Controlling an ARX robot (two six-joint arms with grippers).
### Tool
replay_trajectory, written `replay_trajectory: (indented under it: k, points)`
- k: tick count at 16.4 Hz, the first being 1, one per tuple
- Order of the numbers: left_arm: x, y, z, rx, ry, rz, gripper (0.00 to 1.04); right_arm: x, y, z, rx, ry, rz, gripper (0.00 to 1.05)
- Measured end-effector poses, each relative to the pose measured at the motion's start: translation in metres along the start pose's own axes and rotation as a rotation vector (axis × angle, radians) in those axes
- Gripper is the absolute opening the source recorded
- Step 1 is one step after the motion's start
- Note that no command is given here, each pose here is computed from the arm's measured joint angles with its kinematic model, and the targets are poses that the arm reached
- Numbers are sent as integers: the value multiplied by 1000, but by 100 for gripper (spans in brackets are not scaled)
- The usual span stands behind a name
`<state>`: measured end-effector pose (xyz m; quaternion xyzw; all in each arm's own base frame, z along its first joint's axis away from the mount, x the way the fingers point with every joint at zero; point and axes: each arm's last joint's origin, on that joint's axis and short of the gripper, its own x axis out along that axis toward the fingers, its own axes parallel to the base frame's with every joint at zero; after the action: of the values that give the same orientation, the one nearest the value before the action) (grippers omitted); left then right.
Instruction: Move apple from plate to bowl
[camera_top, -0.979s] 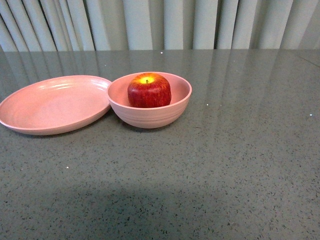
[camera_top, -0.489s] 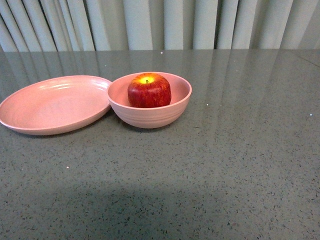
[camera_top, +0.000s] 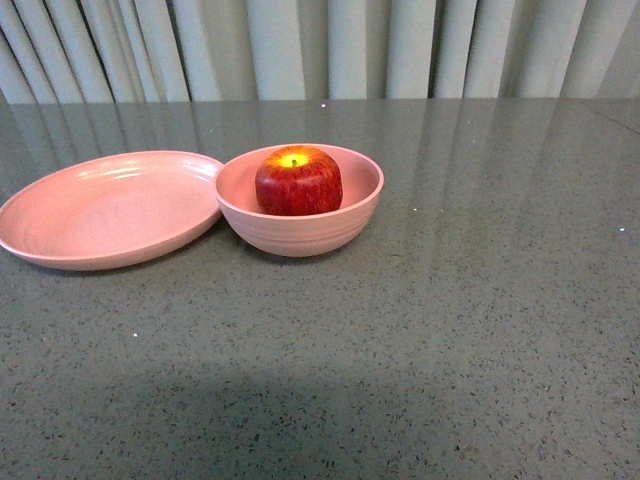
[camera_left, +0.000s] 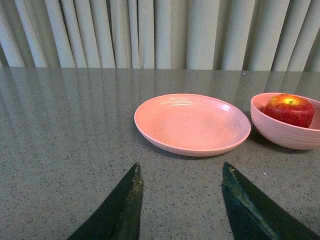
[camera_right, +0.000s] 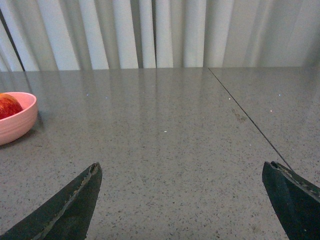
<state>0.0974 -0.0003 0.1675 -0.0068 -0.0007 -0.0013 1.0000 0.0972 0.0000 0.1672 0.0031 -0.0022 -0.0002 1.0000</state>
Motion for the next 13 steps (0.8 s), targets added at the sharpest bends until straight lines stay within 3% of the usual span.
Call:
replay_trajectory:
  k: [5, 13]
  points:
    - [0, 0, 0, 2, 0, 0, 100, 0, 0, 0, 0, 0, 0, 98]
    - [0, 0, 0, 3, 0, 0, 98, 0, 0, 0, 0, 0, 0, 98]
